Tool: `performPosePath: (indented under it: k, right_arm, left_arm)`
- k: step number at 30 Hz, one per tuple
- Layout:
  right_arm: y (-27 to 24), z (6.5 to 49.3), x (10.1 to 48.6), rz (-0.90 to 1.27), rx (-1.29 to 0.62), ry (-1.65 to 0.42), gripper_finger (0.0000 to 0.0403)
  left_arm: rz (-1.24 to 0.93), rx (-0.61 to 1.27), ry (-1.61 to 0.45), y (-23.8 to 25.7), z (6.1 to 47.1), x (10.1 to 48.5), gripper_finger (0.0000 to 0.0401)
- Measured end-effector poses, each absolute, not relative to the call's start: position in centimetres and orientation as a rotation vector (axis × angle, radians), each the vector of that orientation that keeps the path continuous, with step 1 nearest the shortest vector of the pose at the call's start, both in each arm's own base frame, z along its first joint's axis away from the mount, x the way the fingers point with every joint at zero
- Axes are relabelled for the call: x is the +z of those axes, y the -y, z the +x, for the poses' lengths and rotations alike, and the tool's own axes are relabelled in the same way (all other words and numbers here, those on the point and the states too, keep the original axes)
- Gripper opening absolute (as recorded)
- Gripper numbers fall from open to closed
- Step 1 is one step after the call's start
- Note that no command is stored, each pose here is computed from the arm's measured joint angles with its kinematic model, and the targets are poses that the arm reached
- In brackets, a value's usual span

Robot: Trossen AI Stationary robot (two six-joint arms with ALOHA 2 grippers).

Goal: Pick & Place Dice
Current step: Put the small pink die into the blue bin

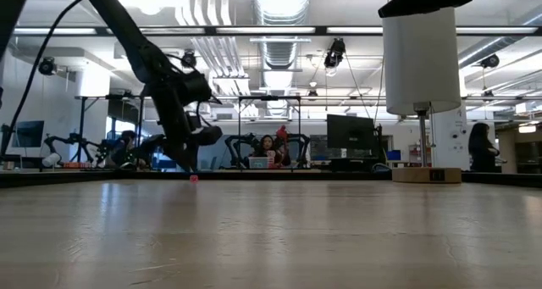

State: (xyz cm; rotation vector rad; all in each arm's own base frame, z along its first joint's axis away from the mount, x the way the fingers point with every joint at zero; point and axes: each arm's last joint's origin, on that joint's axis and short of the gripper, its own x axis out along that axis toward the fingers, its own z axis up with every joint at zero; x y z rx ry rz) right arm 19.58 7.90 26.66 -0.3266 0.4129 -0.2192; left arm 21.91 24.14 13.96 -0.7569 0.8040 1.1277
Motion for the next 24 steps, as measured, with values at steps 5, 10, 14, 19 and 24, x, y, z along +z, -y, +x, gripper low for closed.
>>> performPosePath:
  k: [5, 10, 14, 19, 24]
  right_arm:
    - [-7.9, 19.6, 26.7, -0.327, -0.218, -0.413, 0.007]
    - [-7.9, 19.6, 26.7, -0.329, -0.218, -0.414, 0.0064]
    - [-7.9, 19.6, 26.7, -0.333, -0.217, -0.414, 0.0064]
    - [-7.9, 19.6, 26.7, -0.335, -0.217, -0.414, 0.0063]
    - [-7.9, 19.6, 26.6, -0.335, -0.217, -0.415, 0.0063]
  left_arm:
    - [-0.774, 1.135, -0.823, -24.2, 22.0, 13.1, 0.0078]
    - [-0.78, 1.126, -0.822, -24.2, 22.0, 13.1, 0.0078]
    - [-0.783, 1.112, -0.829, -24.0, 22.2, 13.1, 0.0078]
    - [-0.796, 1.113, -0.881, -23.5, 22.0, 12.9, 0.0078]
    - [-0.79, 1.096, -0.893, -23.0, 22.5, 12.9, 0.0078]
